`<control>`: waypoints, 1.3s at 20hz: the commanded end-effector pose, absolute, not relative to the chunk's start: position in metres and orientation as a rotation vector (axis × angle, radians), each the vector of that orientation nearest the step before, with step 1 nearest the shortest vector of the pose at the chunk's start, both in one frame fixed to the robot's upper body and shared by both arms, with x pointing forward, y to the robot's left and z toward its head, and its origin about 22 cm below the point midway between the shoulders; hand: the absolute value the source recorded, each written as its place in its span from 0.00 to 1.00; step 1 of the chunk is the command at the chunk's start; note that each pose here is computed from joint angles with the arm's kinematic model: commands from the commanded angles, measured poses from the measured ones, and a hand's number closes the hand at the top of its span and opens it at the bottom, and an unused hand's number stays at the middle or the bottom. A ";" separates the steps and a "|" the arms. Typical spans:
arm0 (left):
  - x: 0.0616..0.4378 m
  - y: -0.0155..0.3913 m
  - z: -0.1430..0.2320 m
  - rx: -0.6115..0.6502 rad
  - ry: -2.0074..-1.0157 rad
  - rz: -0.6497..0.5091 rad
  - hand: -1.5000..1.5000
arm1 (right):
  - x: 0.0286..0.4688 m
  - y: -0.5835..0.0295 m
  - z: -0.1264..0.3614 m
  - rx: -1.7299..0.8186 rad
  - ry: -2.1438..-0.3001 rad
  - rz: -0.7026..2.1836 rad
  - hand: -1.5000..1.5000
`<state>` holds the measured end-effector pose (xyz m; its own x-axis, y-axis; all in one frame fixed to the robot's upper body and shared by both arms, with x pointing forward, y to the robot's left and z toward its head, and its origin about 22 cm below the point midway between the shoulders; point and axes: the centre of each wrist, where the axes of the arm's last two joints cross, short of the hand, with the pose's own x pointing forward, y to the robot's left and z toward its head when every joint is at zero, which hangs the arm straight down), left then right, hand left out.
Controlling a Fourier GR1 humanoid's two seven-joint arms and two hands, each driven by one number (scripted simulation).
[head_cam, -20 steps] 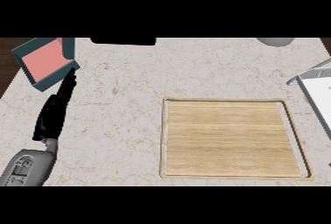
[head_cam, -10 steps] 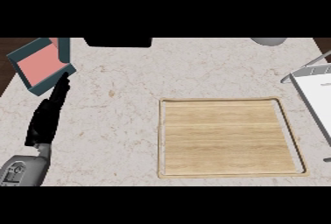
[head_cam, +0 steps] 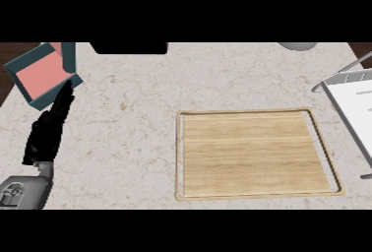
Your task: Pick the croissant from the tray and place it in the tiered basket
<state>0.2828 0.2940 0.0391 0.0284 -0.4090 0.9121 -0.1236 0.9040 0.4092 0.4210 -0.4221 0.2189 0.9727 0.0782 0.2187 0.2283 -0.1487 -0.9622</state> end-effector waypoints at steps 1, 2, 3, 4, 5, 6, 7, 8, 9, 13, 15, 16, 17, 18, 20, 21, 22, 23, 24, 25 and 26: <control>0.283 0.298 0.043 0.436 -1.540 -0.233 0.50 | 0.417 -0.426 0.222 -1.561 -0.285 -0.476 1.00; 0.280 0.303 0.028 0.443 -1.520 -0.222 0.50 | 0.419 -0.418 0.196 -1.542 -0.235 -0.446 0.00; 0.278 0.288 0.025 0.410 -1.537 -0.224 0.50 | 0.413 -0.427 0.189 -1.548 -0.243 -0.431 0.00; 0.288 0.309 0.034 0.441 -1.523 -0.222 0.50 | 0.412 -0.425 0.194 -1.543 -0.250 -0.385 0.00; 0.286 0.291 0.032 0.446 -1.541 -0.237 0.50 | 0.410 -0.428 0.191 -1.558 -0.256 -0.429 0.00; 0.273 0.296 0.035 0.421 -1.526 -0.222 0.50 | 0.405 -0.428 0.169 -1.591 -0.283 -0.447 0.00; 0.278 0.295 0.037 0.417 -1.539 -0.233 0.50 | 0.410 -0.418 0.178 -1.584 -0.324 -0.475 0.00; 0.276 0.301 0.035 0.428 -1.527 -0.224 0.50 | 0.403 -0.428 0.189 -1.618 -0.384 -0.492 0.00; 0.274 0.286 0.019 0.431 -1.536 -0.236 0.50 | 0.399 -0.437 0.203 -1.644 -0.400 -0.515 0.00; 0.282 0.299 0.036 0.437 -1.525 -0.221 0.50 | 0.394 -0.418 0.177 -1.720 -0.494 -0.596 0.00; 0.285 0.288 0.032 0.446 -1.523 -0.205 0.50 | 0.398 -0.406 0.203 -1.765 -0.528 -0.636 0.00; 0.281 0.295 0.032 0.439 -1.532 -0.228 0.50 | 0.395 -0.413 0.206 -1.798 -0.534 -0.636 0.00; 0.288 0.309 0.042 0.459 -1.550 -0.222 0.50 | 0.390 -0.420 0.217 -1.811 -0.534 -0.671 0.00; 0.282 0.299 0.033 0.457 -1.525 -0.233 0.50 | 0.388 -0.414 0.226 -1.837 -0.516 -0.693 0.00; 0.281 0.299 0.032 0.447 -1.528 -0.222 0.50 | 0.382 -0.410 0.236 -1.835 -0.493 -0.743 0.00; 0.277 0.290 0.028 0.447 -1.520 -0.212 0.50 | 0.378 -0.403 0.229 -1.800 -0.482 -0.771 0.00; 0.277 0.309 0.034 0.451 -1.510 -0.208 0.50 | 0.368 -0.410 0.245 -1.787 -0.480 -0.792 0.00; 0.271 0.309 0.023 0.459 -1.507 -0.218 0.50 | 0.366 -0.401 0.253 -1.778 -0.475 -0.832 0.00; 0.283 0.295 0.020 0.461 -1.498 -0.211 0.50 | 0.366 -0.390 0.251 -1.750 -0.497 -0.854 0.00; 0.269 0.311 0.025 0.447 -1.500 -0.218 0.50 | 0.357 -0.391 0.247 -1.740 -0.474 -0.875 0.00; 0.275 0.317 0.037 0.460 -1.494 -0.216 0.50 | 0.350 -0.389 0.250 -1.704 -0.515 -0.908 0.00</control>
